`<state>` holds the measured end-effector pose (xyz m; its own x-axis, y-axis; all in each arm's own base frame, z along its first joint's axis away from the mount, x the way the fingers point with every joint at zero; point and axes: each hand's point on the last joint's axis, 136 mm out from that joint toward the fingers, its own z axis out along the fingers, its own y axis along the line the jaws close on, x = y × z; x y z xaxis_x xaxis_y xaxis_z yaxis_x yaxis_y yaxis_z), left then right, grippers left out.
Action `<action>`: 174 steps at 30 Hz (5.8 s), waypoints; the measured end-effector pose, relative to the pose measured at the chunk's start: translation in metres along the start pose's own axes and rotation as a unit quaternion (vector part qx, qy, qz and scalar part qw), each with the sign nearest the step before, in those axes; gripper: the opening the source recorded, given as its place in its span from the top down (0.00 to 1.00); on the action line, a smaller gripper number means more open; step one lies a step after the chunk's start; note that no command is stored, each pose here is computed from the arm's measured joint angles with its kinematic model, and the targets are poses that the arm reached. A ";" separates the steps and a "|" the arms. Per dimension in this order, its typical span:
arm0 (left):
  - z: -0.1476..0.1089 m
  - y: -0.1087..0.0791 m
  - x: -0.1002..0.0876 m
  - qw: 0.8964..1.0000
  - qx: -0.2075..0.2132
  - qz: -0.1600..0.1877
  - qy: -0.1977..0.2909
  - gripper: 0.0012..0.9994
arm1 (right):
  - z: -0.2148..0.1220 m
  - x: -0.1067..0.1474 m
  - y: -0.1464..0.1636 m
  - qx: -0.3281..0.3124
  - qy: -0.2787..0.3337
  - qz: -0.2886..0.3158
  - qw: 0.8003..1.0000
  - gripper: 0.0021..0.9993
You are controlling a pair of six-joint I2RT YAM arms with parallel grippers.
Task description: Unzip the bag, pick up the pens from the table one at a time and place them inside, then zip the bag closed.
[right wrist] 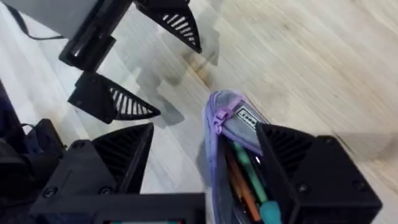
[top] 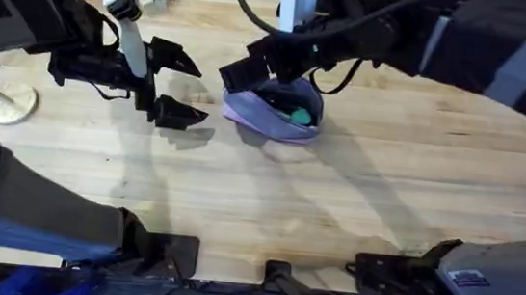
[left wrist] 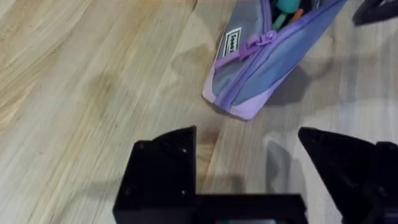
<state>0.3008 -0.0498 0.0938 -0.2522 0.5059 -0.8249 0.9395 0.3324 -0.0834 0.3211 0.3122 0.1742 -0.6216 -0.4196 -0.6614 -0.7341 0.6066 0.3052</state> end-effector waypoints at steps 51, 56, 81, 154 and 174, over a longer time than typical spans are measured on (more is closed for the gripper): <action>0.000 -0.002 -0.004 1.000 0.003 -0.004 -0.011 0.01 | 0.065 0.023 -0.022 -0.010 0.032 0.066 0.997 0.81; 0.000 -0.002 -0.004 1.000 0.003 -0.004 -0.011 0.01 | 0.065 0.023 -0.022 -0.010 0.032 0.066 0.997 0.96; 0.000 -0.003 -0.012 0.999 0.006 -0.007 -0.034 0.01 | 0.019 0.008 -0.006 -0.002 0.014 0.040 0.999 0.97; 0.048 -0.041 -0.074 0.987 0.102 0.061 -0.106 0.96 | -0.023 0.034 -0.026 0.060 0.067 -0.020 0.996 0.97; 0.047 -0.036 -0.063 0.991 0.092 0.060 -0.078 0.96 | -0.065 0.074 -0.101 0.161 0.131 0.061 0.976 0.97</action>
<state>0.2934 -0.1314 0.1222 -0.1105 0.3988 -0.9104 0.9906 0.1189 -0.0682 0.3313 0.1758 0.1393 -0.7782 -0.4639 -0.4233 -0.5532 0.8255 0.1123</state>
